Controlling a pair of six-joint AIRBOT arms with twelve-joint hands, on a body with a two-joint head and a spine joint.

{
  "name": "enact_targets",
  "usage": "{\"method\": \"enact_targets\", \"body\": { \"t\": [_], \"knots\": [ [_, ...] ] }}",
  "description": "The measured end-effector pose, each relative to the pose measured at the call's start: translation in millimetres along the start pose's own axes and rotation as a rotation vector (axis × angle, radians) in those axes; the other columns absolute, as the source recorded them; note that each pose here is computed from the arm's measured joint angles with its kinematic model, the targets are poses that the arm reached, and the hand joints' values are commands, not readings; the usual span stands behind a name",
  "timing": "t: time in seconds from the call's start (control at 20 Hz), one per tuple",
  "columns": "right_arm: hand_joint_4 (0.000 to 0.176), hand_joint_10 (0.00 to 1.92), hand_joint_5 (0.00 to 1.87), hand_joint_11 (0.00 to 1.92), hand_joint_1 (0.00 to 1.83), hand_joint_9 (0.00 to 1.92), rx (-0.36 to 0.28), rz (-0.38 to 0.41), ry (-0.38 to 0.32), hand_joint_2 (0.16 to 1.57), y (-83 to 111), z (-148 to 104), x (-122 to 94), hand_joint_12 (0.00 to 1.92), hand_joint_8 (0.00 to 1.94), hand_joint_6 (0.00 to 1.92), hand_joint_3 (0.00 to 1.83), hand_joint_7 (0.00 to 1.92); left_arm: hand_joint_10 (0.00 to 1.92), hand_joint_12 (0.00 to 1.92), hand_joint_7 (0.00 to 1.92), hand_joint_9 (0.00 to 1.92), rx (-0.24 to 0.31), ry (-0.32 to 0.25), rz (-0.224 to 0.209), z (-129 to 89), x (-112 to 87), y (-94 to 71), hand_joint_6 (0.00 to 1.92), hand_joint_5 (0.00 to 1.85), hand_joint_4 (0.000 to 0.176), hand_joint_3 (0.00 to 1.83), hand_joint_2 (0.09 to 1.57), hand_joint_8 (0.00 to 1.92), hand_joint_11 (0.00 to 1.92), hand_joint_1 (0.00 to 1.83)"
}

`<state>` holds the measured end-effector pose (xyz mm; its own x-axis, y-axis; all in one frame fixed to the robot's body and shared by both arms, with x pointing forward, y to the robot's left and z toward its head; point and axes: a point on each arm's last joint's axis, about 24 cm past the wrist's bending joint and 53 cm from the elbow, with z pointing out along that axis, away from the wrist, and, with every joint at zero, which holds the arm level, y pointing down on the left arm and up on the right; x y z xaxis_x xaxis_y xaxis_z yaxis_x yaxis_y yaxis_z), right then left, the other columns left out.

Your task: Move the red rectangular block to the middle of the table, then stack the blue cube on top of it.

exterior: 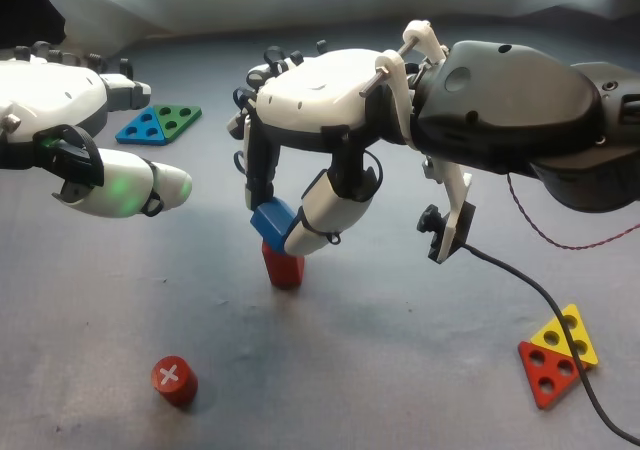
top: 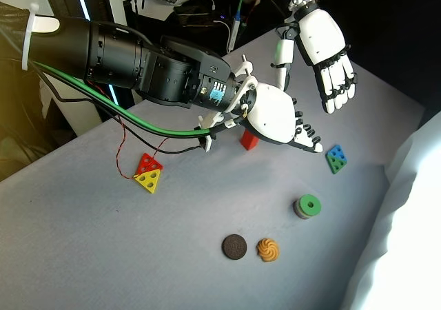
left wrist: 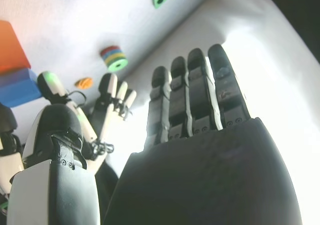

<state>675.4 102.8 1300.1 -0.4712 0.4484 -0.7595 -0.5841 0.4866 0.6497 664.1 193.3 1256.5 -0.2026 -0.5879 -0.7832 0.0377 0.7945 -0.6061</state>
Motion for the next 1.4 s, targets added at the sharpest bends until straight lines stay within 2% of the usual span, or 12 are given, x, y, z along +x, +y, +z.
{"method": "enact_targets", "body": {
  "t": [0.05,0.15,0.2,0.25,0.35,0.55,0.8,0.85,0.95,1.15,1.35,1.4],
  "knots": [
    [0.156,0.01,1.26,0.01,1.11,0.22,0.0,0.0,-0.001,1.0,-0.1,0.0,-0.2,0.01,0.0,0.5,0.0,0.4,0.0,0.33,0.22,0.16,0.0,0.0,0.0,0.0,0.0,0.0,0.0,0.22,0.0,0.0,1.18,0.0,0.0,0.29],
    [0.175,0.0,1.17,0.0,1.08,0.24,0.0,0.001,-0.002,1.02,0.6,0.5,0.1,0.0,0.0,0.65,0.0,0.49,0.0,0.34,0.23,0.17,0.0,0.0,0.0,0.0,-0.1,0.1,0.0,0.23,0.0,0.0,1.17,0.0,0.0,0.3],
    [0.094,0.0,1.01,0.0,1.04,0.2,-0.002,0.0,-0.001,0.94,1.5,1.0,0.8,0.0,0.0,0.31,0.0,0.46,0.0,0.34,0.23,0.17,0.0,0.0,0.0,0.0,0.0,0.0,0.0,0.23,0.0,0.0,1.17,0.0,0.0,0.31],
    [0.063,0.0,0.98,0.0,1.02,0.16,-0.003,0.0,0.0,0.92,2.3,1.4,1.6,0.0,0.0,0.13,0.0,0.4,0.0,0.34,0.23,0.17,0.0,0.0,0.0,0.0,0.0,0.0,0.0,0.23,0.0,0.0,1.17,0.0,0.0,0.32],
    [0.068,0.0,0.99,0.0,1.0,0.14,-0.004,-0.002,0.002,0.89,2.5,1.4,2.0,0.0,0.0,0.03,0.0,0.41,0.0,0.35,0.23,0.17,0.0,0.0,0.0,0.0,-0.1,0.1,0.0,0.23,0.0,0.0,1.17,0.0,0.0,0.32],
    [0.051,0.0,0.94,0.0,0.99,0.09,-0.004,-0.005,0.001,0.85,2.4,1.4,1.7,0.0,0.0,0.0,0.0,0.41,0.0,0.32,0.22,0.16,0.0,0.0,0.0,0.0,0.0,0.0,0.0,0.22,0.0,0.0,1.17,0.0,0.0,0.31],
    [0.068,0.0,0.92,0.0,0.94,0.06,-0.003,-0.009,0.0,0.81,2.3,1.4,1.5,0.0,0.0,0.0,0.0,0.33,0.0,0.37,0.23,0.18,0.0,0.0,0.0,0.0,0.0,0.0,0.0,0.23,0.0,0.0,1.16,0.0,0.0,0.3],
    [0.074,0.0,0.85,0.0,0.9,0.03,-0.003,-0.009,0.0,0.81,2.3,1.4,1.4,0.0,0.0,0.0,0.0,0.24,0.0,0.37,0.23,0.17,0.0,0.0,0.0,0.0,-0.1,0.1,0.0,0.23,0.0,0.0,1.16,0.0,0.0,0.31],
    [0.127,0.0,0.62,0.0,0.75,0.0,-0.004,-0.01,0.001,0.8,2.3,1.3,1.8,0.0,0.0,0.0,0.0,0.13,0.0,0.37,0.23,0.17,0.0,0.0,0.0,0.0,-0.1,0.1,0.0,0.23,0.0,0.0,1.16,0.0,0.0,0.31],
    [0.139,0.0,0.14,0.0,0.63,0.0,-0.001,-0.013,0.009,0.75,-2.0,-2.0,0.2,0.0,0.0,0.0,0.0,0.0,0.0,0.34,0.23,0.17,0.001,-0.002,-0.004,0.0,-0.9,-0.6,0.0,0.22,0.0,0.0,1.16,0.0,0.0,0.3],
    [0.06,0.0,0.0,0.0,0.65,0.0,0.033,-0.016,-0.017,0.73,-20.8,-12.9,-16.8,0.0,0.0,0.0,0.0,0.0,0.0,0.37,0.22,0.17,0.004,-0.005,-0.002,-0.1,-2.0,-1.8,0.0,0.22,0.0,0.0,1.18,0.0,0.0,0.27],
    [0.029,0.0,0.0,0.0,0.69,0.0,0.04,-0.018,-0.02,0.73,-25.5,-17.2,-21.2,0.0,0.0,0.0,0.0,0.0,0.0,0.37,0.23,0.18,0.006,-0.005,-0.001,-0.6,-1.5,-2.6,0.0,0.23,0.0,0.0,1.18,0.0,0.0,0.26]
  ]
}}
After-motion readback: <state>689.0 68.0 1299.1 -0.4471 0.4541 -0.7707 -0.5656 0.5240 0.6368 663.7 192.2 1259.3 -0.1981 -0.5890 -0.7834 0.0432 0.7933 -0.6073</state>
